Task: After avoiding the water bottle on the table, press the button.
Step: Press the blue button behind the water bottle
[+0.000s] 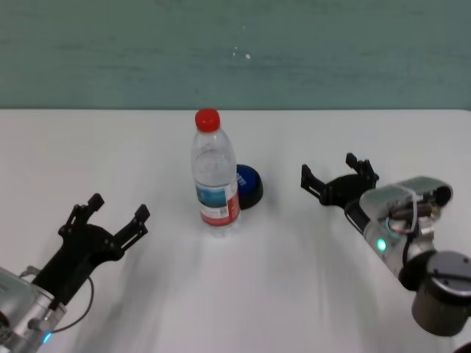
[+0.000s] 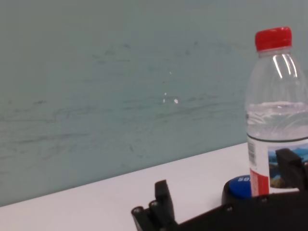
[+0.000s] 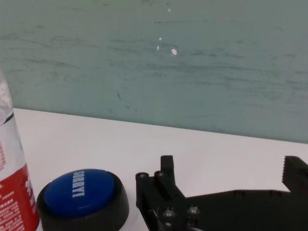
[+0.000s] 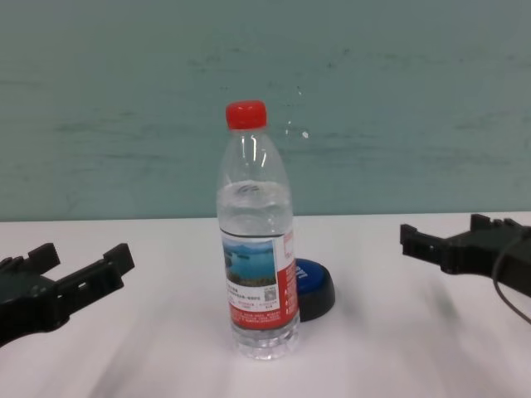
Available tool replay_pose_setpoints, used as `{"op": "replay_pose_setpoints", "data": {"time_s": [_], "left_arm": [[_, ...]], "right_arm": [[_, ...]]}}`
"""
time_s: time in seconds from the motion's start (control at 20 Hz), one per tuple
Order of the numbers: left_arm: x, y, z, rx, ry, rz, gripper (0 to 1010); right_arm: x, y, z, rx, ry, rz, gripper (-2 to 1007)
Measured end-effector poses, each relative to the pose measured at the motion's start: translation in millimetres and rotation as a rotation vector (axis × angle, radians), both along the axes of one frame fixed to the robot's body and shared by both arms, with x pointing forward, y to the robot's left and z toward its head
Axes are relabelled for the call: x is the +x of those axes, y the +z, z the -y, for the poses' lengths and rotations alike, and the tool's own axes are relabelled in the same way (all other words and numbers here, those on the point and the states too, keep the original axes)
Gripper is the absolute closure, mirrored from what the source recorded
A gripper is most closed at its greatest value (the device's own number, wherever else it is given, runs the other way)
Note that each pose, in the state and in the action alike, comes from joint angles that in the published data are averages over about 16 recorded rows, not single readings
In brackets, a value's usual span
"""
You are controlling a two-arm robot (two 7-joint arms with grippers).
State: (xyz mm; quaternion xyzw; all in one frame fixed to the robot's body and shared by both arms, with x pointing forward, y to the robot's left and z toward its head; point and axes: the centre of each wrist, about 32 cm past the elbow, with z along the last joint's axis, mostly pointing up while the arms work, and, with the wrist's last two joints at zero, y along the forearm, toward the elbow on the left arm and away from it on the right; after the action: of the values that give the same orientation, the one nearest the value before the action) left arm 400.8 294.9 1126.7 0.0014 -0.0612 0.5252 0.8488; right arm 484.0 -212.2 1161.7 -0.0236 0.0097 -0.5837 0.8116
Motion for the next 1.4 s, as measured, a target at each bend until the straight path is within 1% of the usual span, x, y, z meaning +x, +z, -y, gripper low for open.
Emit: {"op": "replay_pose_setpoints", "data": {"time_s": [0.35,0.65,0.9,1.4], "left_arm": [[0.0,0.0,0.0,0.0,0.0,0.0,0],[0.0,0.0,0.0,0.0,0.0,0.0,0],[0.0,0.0,0.0,0.0,0.0,0.0,0],[0.0,0.0,0.0,0.0,0.0,0.0,0]], "right_arm": [[14.0,5.8,2.4,-0.025,0.025,0.001,1],[24.8,9.2,3.8,-0.041,0.043,0.0,1],[32.8,10.9,3.9,-0.049,0.056,-0.004,1],[46.1,12.8,2.9,-0.06,0.083,-0.012,1]]}}
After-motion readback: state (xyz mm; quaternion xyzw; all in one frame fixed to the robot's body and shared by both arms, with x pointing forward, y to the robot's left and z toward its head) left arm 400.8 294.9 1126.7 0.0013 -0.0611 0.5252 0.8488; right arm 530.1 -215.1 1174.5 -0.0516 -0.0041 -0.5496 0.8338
